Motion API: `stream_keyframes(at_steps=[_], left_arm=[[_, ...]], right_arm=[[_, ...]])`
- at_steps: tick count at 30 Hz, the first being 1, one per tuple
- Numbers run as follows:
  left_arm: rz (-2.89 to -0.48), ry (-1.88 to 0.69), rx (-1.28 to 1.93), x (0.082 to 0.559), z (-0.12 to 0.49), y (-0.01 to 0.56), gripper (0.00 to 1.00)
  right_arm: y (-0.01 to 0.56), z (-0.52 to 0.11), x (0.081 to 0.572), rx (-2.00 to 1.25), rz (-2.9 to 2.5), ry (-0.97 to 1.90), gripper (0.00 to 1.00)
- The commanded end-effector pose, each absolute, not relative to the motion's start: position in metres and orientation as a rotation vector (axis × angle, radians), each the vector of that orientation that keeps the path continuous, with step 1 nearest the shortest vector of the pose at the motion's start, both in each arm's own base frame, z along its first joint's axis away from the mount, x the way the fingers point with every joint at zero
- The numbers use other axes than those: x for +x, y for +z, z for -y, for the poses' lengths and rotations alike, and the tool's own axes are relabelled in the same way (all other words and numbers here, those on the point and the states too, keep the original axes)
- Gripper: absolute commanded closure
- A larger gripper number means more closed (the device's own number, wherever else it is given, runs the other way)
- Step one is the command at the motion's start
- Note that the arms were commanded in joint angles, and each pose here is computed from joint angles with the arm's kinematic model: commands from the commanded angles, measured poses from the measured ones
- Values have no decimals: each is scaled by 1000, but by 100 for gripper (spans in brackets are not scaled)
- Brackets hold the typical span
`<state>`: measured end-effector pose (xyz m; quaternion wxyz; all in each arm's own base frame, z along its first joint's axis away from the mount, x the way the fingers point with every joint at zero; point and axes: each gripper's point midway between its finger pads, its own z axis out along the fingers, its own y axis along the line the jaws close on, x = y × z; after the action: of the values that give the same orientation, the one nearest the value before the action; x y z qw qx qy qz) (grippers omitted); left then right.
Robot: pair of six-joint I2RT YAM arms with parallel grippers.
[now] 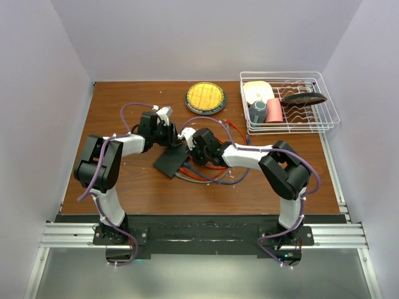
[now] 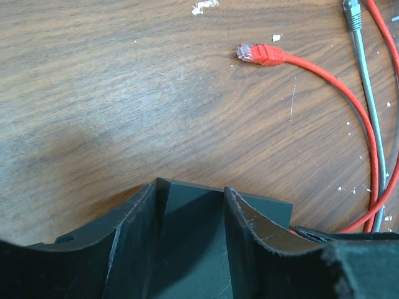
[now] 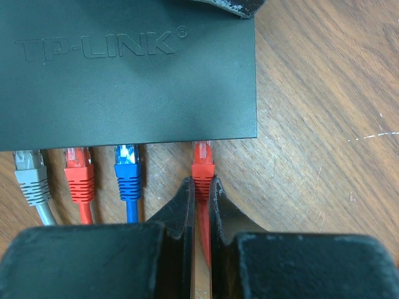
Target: Insert the plug into the switch port
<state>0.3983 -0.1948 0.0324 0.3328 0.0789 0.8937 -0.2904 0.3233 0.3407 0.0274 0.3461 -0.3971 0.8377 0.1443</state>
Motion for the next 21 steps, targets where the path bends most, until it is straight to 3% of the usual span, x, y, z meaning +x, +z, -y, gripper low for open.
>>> stream_keyframes(at_steps=[1,14,21], left_arm=[[-2493,-980,352,330,232,11,60],[-2491,-1121,454,300,264,32,65],[-2643,-1118,402,271,254,13,66]], right_arm=[[91,-386,368,-924,-1922,470,100],[122,-399,390,-788,-1822,541,100],[142,-386,404,-600,-1780,529,100]])
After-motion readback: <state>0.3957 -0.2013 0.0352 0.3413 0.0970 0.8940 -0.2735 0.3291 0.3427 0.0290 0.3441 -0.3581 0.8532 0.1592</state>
